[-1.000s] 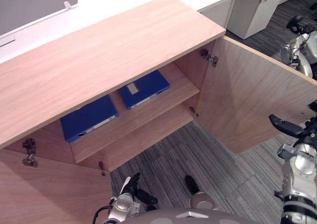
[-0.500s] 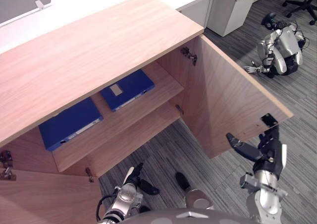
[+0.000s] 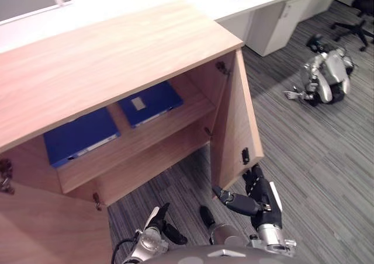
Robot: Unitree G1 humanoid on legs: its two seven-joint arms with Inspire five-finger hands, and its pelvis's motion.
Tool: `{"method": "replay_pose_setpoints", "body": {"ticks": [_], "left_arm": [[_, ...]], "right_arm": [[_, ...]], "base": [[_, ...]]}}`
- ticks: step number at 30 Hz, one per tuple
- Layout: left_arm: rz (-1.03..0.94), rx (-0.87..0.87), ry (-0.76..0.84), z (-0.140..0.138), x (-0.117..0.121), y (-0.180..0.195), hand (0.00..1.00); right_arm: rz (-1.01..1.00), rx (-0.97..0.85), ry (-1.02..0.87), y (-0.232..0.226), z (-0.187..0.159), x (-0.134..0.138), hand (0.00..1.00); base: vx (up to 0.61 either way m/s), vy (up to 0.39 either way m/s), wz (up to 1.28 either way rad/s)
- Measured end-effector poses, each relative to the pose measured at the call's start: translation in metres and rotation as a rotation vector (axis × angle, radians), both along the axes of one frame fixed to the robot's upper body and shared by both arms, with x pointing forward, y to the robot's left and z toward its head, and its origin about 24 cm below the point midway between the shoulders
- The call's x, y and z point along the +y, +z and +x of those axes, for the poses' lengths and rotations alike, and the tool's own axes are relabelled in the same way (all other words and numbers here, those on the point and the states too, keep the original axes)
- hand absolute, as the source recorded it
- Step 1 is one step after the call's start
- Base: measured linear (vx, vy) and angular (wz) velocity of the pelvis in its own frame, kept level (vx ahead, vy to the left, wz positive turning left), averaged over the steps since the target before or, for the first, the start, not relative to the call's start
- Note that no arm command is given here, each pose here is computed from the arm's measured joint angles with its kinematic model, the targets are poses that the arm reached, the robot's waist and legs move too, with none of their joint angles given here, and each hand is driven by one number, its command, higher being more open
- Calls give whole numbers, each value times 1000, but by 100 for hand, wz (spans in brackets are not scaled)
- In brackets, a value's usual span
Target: Walk over to the cabinet, pick up the folder, carry it to the office cabinet, place the folder inside the office cabinet, then close the office cabinet door
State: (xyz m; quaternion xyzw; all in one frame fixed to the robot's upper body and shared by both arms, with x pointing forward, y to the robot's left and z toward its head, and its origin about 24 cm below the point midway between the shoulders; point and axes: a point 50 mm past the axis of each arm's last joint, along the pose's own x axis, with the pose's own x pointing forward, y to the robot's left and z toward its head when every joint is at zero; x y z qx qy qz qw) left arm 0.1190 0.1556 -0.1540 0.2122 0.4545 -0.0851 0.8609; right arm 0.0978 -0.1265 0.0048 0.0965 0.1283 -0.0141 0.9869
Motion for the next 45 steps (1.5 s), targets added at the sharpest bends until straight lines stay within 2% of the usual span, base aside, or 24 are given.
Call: {"method": "replay_pose_setpoints", "body": {"ticks": [2,6,14,19,25,34,42,45], "left_arm": [[11,-7,5,2,2,1,100],[-12,-82,11,2,0,10,100],[26,-90,24,-3,18,12,100],[32,-75,25,1,20,10,100],[25,-83,42,9,21,11,100],[17,-71,63,9,20,10,100],[1,-61,87,12,15,8,100],[1,-71,94,16,16,9,100]], "right_arm": [[2,-16,65,-3,10,7,100],[-88,-102,125,-6,63,7,100],[-190,-195,-81,8,140,-31,100],[-222,-152,-172,6,163,-58,100],[-247,-119,-208,8,183,-73,100],[-225,-84,-181,-1,180,-69,100],[-174,177,-111,-68,109,-41,100],[-219,275,-79,-88,88,-38,100]], "base": [[-26,9,35],[-32,27,63],[20,44,41],[61,41,16],[41,38,14],[-1,9,6],[38,7,-1],[0,0,0]]}}
